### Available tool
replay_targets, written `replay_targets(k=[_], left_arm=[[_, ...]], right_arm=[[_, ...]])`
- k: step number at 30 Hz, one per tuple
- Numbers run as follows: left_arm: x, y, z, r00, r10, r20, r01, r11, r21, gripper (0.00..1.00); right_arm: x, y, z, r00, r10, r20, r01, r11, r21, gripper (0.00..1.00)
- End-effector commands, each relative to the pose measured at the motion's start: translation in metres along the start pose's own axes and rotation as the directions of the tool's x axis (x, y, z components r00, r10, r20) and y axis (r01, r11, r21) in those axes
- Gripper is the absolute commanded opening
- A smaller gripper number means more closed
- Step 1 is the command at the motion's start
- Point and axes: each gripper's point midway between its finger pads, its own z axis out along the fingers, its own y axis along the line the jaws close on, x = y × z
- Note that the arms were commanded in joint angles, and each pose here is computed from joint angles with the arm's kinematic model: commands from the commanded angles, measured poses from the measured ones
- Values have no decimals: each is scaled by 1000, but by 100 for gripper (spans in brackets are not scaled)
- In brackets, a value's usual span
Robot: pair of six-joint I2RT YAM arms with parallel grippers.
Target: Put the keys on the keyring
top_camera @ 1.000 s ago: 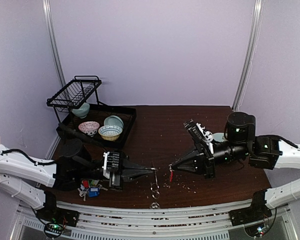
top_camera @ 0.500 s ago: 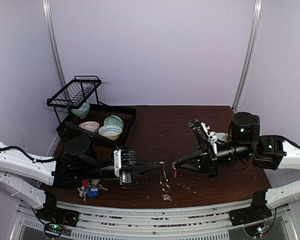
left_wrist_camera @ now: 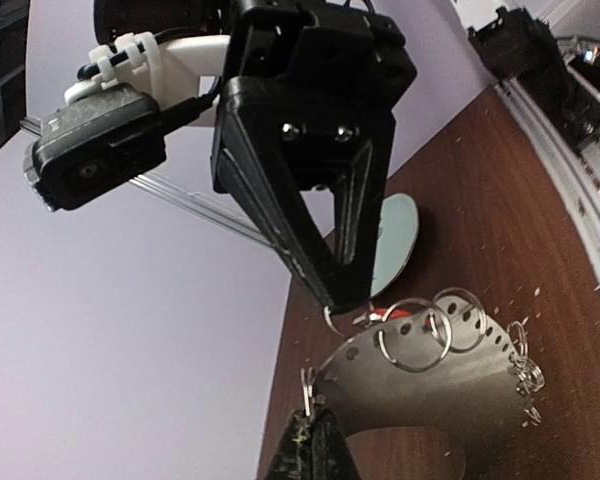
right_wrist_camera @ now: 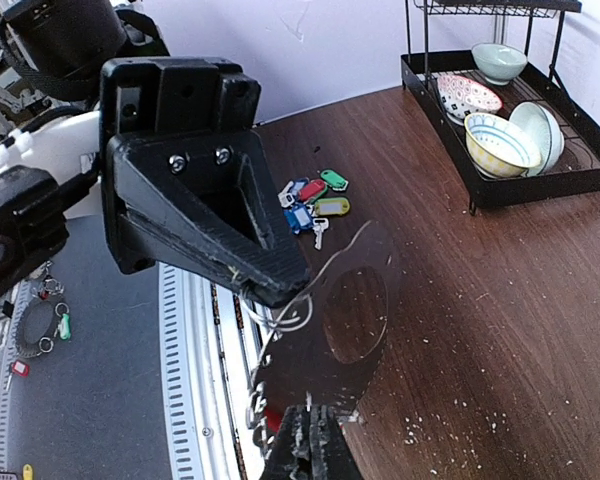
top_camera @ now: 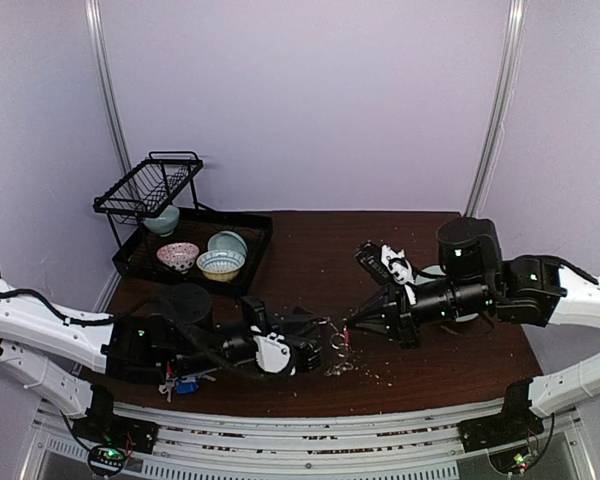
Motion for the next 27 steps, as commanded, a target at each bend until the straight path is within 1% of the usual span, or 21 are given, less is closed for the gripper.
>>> replay_targets(k=[1, 5, 9, 11, 16, 22, 24, 27], left_arm=[[20, 25, -2, 967, 211, -141, -228, 966, -124, 0], [30, 27, -7, 922, 332, -199, -364, 919, -150, 0], [32, 30, -13, 882, 417, -220, -457, 872, -177, 0], [37, 25, -14, 848, 475, -238, -517, 840, -167, 0], [44, 14, -22, 742, 613, -271, -663, 731, -160, 0], [45, 9, -30, 650, 702, -291, -758, 626, -184, 0], [43, 9, -30, 640, 708, -298, -767, 613, -189, 0], [45, 5, -30, 609, 730, -311, -792, 586, -175, 0]], right_arm=[[-10, -9, -6, 999, -26, -18, 28, 997, 72, 0], [-17, -13, -5, 998, -49, -43, 53, 994, 94, 0], [-24, -19, -2, 995, -58, -81, 68, 990, 125, 0], [-30, -20, -2, 994, -68, -83, 79, 988, 131, 0], [-50, -21, 5, 992, -108, -61, 115, 985, 129, 0], [-46, -35, 19, 980, -162, -112, 179, 969, 172, 0], [-42, -36, 24, 974, -185, -127, 205, 964, 169, 0], [-39, -31, 32, 960, -249, -126, 265, 955, 133, 0]])
